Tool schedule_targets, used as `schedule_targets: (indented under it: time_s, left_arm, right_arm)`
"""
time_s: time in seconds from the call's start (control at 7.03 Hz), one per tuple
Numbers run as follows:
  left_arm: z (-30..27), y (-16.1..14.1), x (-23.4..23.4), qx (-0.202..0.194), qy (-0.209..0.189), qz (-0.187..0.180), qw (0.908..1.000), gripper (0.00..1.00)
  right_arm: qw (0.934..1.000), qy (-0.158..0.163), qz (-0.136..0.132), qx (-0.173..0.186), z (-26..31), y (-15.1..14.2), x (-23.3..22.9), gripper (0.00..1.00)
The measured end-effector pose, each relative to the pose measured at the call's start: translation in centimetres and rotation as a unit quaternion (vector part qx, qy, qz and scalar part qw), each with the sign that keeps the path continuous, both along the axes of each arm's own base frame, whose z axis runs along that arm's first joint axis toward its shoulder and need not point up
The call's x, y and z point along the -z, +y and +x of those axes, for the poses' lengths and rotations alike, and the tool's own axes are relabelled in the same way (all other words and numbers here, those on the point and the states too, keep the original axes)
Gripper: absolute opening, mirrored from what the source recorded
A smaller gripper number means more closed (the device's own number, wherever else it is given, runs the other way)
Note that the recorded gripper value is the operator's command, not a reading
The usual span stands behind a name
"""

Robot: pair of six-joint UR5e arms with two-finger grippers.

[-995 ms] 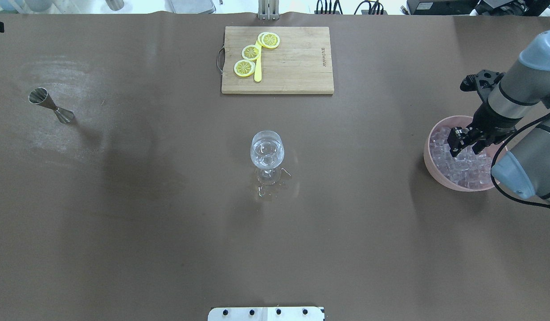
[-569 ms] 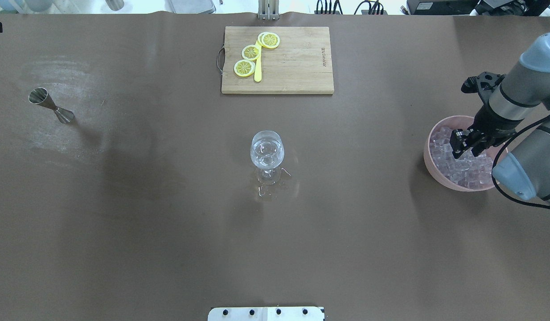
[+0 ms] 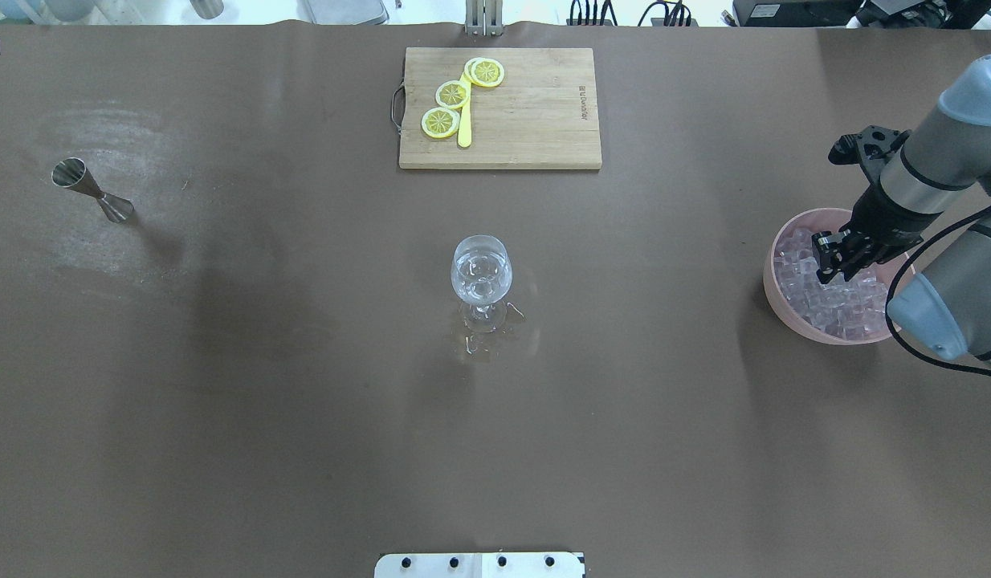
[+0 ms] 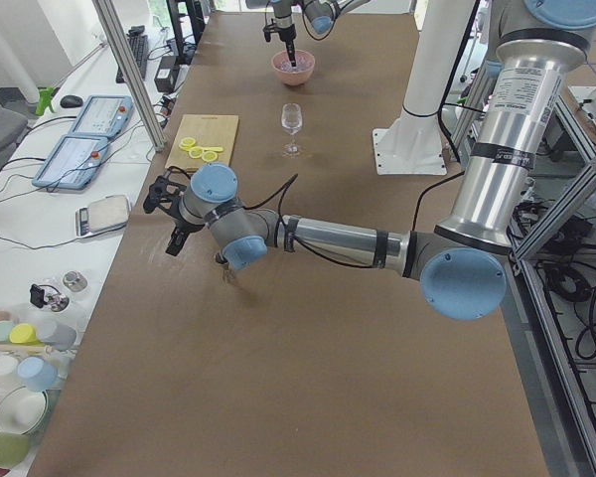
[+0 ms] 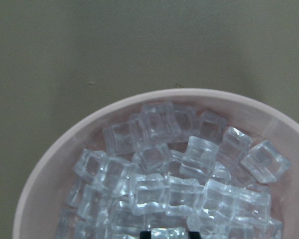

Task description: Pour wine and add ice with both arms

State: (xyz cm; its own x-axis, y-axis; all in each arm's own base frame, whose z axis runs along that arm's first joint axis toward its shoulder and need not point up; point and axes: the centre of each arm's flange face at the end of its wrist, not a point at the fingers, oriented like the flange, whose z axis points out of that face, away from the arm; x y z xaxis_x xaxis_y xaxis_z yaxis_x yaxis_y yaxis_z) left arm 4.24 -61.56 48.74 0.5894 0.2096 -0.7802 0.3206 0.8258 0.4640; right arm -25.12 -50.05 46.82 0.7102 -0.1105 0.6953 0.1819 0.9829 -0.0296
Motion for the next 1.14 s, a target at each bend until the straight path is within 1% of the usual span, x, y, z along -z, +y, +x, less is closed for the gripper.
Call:
schedule_targets:
  time_s: [0.14, 0.28, 0.43, 0.57, 0.71, 0.85, 1.14]
  left_arm:
    - [0.0, 0.0, 0.0, -0.001, 0.000, 0.000, 1.0000, 0.98]
    - [0.0, 0.1, -0.2, -0.001, 0.001, -0.002, 1.0000, 0.98]
    - [0.0, 0.3, -0.5, -0.002, 0.000, -0.004, 1.0000, 0.98]
    - [0.0, 0.5, -0.9, -0.002, 0.000, -0.006, 1.0000, 0.98]
    - [-0.1, 0.7, -1.2, -0.002, -0.001, -0.007, 1.0000, 0.98]
    - [-0.1, 0.7, -1.5, -0.002, -0.004, -0.008, 1.0000, 0.98]
    - [-0.1, 0.8, -2.3, -0.008, -0.012, -0.005, 0.9999, 0.98]
  right_arm:
    - [0.9998, -0.016, 0.009, -0.009, 0.7, -0.1, 2.4, 0.00]
    - [0.9991, -0.029, 0.015, -0.026, 1.1, -0.2, 5.0, 0.00]
    - [0.9976, -0.044, 0.015, -0.052, 0.9, -0.9, 8.4, 0.00]
    - [0.9946, -0.060, 0.003, -0.085, -0.4, -1.8, 12.7, 0.00]
    - [0.9901, -0.076, -0.016, -0.117, -2.5, -2.2, 17.2, 0.00]
    - [0.9852, -0.088, -0.031, -0.143, -5.1, -1.9, 21.4, 0.00]
    - [0.9762, -0.103, -0.047, -0.185, -10.6, -0.5, 28.3, 0.00]
